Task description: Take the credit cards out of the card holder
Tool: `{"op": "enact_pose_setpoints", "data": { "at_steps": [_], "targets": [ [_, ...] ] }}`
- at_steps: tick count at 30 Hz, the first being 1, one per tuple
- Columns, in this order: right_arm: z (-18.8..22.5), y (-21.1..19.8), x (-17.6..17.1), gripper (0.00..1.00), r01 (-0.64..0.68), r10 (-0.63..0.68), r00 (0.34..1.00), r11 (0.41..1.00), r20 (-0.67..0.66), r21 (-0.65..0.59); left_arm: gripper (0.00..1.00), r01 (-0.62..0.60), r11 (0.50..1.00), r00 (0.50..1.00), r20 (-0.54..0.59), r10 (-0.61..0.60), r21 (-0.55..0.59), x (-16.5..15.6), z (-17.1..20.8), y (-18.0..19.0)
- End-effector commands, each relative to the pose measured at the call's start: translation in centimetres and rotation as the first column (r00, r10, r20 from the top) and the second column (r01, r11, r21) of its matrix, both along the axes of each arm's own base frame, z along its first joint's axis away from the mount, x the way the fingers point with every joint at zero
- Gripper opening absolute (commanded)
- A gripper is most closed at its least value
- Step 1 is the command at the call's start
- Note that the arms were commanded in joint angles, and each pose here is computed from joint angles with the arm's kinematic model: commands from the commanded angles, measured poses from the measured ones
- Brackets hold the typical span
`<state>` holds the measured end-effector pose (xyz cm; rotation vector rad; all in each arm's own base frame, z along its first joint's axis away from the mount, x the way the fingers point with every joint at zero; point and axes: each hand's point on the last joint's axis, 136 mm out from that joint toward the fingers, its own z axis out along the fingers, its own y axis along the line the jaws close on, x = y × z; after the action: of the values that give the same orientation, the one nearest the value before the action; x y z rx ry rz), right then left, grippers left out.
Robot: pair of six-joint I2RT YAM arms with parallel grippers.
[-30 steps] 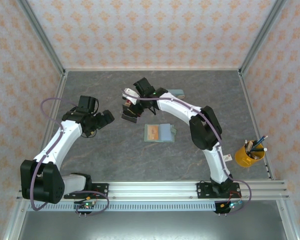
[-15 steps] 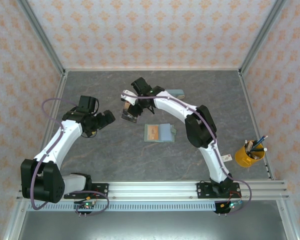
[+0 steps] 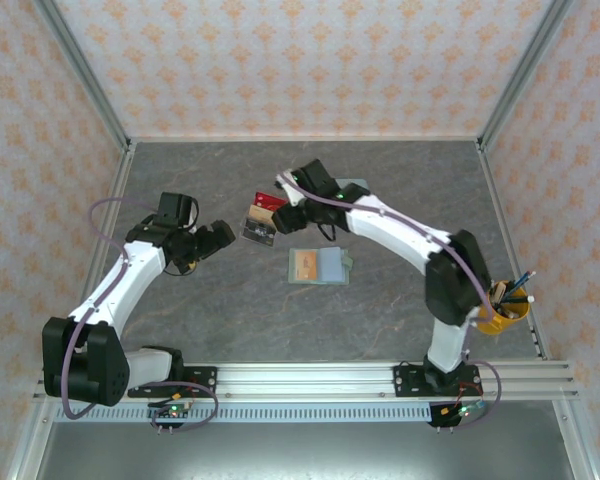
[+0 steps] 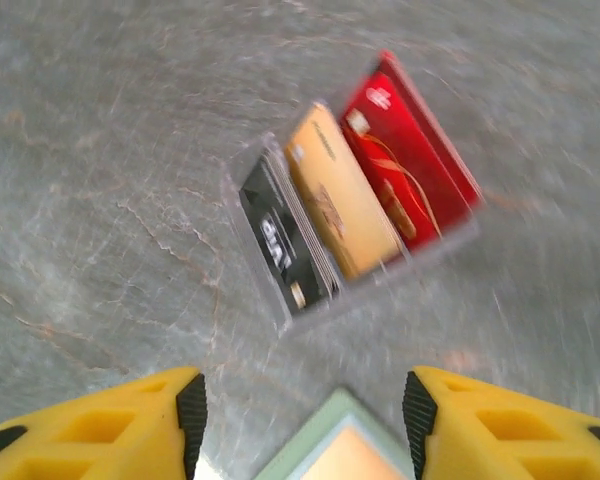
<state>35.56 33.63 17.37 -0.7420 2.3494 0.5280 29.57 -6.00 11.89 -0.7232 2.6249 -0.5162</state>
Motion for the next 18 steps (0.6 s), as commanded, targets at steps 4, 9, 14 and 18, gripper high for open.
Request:
{"op": "enact_pose_setpoints", "data": {
  "at_steps": [4, 9, 14, 18],
  "targets": [
    [-2.2, -6.9, -1.8, 0.66, 0.489, -0.478, 0.865, 0.871, -0.151, 0.047, 1.0, 0.105, 0.994, 0.994, 0.031, -0.105, -0.004, 0.5, 0.0, -2.4],
    [-6.0, -7.3, -4.6, 0.66, 0.56, -0.512, 0.791, 0.827, -0.335, 0.057, 1.0, 0.169, 0.985, 0.984, 0.054, -0.167, -0.027, 1.2, 0.0, -5.3],
    [-8.2, -6.7, -5.1, 0.6, 0.593, -0.508, 0.745, 0.801, -0.432, 0.083, 1.0, 0.229, 0.97, 0.972, 0.075, -0.224, -0.084, 2.3, -0.5, -9.0],
    [-9.6, -6.1, -4.5, 0.49, 0.603, -0.499, 0.725, 0.793, -0.475, 0.088, 0.96, 0.273, 0.958, 0.959, 0.101, -0.264, -0.092, 3.4, -0.9, -11.6]
  ]
}}
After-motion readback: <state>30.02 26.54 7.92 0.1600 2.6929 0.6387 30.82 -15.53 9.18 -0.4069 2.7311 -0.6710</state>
